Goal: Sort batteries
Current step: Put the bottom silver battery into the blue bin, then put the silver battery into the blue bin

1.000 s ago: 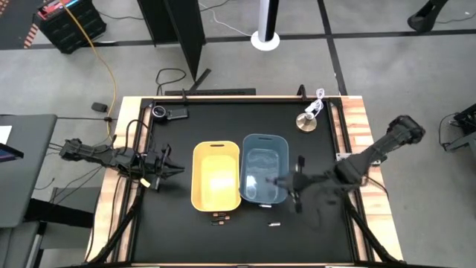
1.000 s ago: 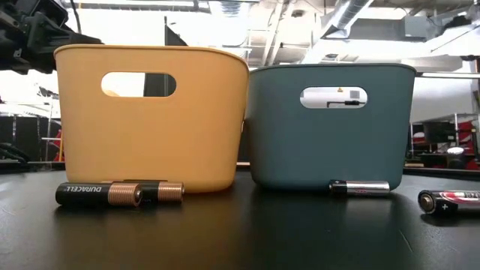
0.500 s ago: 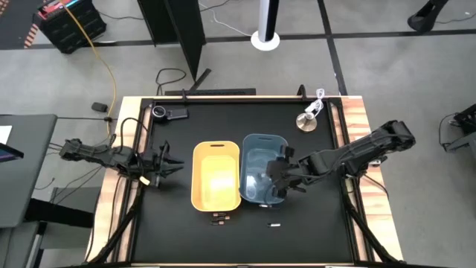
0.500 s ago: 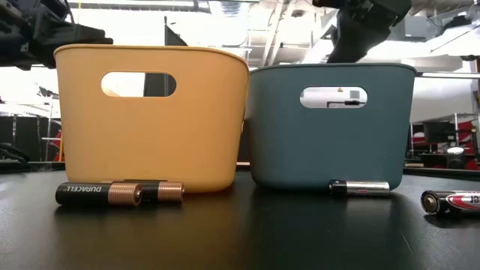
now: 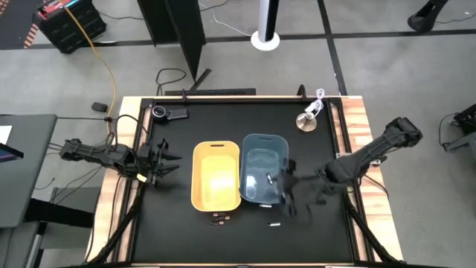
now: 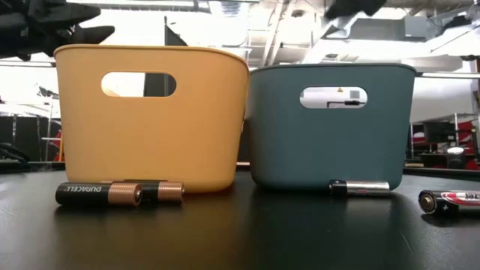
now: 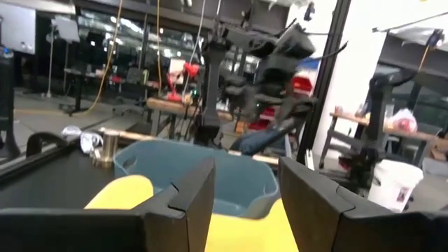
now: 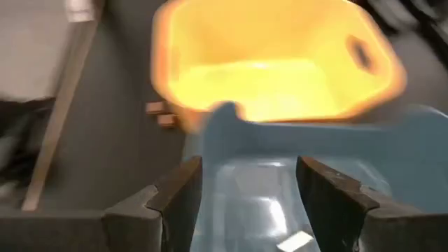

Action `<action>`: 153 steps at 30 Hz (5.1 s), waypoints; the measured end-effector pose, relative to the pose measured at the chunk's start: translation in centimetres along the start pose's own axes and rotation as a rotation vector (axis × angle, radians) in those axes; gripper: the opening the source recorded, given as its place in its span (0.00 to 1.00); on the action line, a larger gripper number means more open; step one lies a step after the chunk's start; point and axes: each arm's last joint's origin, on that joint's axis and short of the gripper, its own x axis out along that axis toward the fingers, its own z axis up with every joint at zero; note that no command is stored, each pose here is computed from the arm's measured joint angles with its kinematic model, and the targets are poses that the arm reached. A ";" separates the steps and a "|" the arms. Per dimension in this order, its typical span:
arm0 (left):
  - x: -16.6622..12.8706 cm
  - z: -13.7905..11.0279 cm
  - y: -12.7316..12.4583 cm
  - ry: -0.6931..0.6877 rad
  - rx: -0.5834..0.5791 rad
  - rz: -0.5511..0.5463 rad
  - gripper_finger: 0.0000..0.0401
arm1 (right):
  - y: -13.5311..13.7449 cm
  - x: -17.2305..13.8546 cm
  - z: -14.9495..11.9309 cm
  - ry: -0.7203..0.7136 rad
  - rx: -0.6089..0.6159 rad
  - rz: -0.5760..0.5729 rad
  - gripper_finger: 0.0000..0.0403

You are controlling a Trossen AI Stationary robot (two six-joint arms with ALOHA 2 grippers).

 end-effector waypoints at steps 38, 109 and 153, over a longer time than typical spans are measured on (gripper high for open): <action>0.0 0.0 0.0 0.013 0.002 0.006 0.38 | 9.1 11.5 -11.9 0.459 0.063 -0.032 0.33; -0.1 -1.0 0.1 0.117 -0.004 0.004 0.38 | 6.7 2.3 0.2 -0.077 -0.111 0.017 0.66; 11.9 2.3 -12.8 0.682 0.337 -0.185 0.38 | 10.7 9.7 -7.6 0.210 0.104 -0.085 0.66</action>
